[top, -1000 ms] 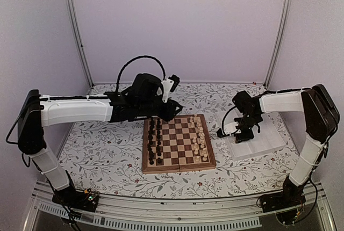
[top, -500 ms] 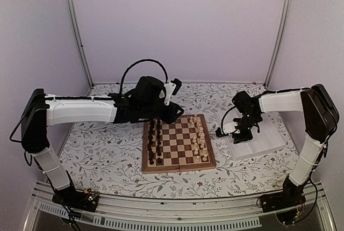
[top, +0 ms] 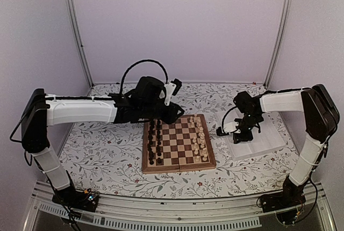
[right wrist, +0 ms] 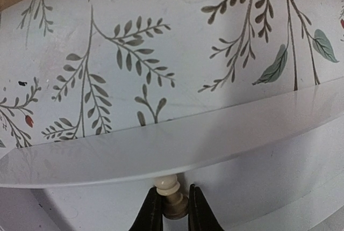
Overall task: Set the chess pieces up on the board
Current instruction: Pick up the chess piece from the storage box, then place the chess piece on the chessboard.
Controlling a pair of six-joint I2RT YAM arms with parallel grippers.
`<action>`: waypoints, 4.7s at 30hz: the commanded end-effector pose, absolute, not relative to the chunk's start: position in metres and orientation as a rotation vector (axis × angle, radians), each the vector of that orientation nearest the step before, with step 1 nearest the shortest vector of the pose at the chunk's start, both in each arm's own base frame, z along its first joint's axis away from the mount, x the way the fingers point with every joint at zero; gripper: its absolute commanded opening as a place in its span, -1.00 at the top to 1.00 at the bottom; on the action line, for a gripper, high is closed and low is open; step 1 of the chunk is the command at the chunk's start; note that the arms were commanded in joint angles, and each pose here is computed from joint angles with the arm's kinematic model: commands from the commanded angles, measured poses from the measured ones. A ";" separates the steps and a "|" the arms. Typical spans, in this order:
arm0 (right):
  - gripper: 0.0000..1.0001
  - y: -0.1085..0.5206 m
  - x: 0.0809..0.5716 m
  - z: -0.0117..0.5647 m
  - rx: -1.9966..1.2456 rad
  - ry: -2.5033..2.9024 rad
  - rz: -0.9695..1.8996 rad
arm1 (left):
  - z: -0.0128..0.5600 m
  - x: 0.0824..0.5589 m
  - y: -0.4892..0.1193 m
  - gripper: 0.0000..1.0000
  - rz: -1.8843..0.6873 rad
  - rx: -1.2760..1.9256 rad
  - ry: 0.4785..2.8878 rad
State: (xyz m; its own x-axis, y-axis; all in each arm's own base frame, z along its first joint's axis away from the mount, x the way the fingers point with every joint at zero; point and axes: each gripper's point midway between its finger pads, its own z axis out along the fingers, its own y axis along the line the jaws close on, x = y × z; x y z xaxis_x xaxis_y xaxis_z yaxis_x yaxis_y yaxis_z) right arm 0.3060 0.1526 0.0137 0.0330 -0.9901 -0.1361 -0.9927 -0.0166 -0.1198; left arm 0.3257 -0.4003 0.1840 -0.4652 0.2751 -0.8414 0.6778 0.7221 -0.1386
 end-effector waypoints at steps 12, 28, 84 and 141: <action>0.87 0.179 0.292 0.104 -1.622 2.111 0.494 | 0.214 0.318 -0.444 0.22 -0.838 0.699 1.965; 0.89 0.228 0.259 0.188 -1.340 1.841 0.952 | 0.225 0.274 -0.538 0.20 -1.378 0.813 1.787; -0.06 0.151 0.303 0.164 -1.146 1.999 0.478 | 0.128 0.317 -0.435 0.88 -0.482 1.016 2.207; -0.08 0.149 0.302 0.143 -1.176 2.059 0.492 | 0.048 0.358 -0.458 0.72 -0.414 0.949 2.352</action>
State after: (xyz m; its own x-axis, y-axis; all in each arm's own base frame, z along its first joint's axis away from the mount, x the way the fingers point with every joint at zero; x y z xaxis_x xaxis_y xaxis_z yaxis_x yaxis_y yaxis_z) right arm 0.3032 0.1504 0.1486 -0.3269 -0.5851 -0.7422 -0.8568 0.5149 -0.0286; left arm 0.3544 -0.4575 0.0560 -0.5718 0.5413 -0.6165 0.7172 0.6947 -0.0553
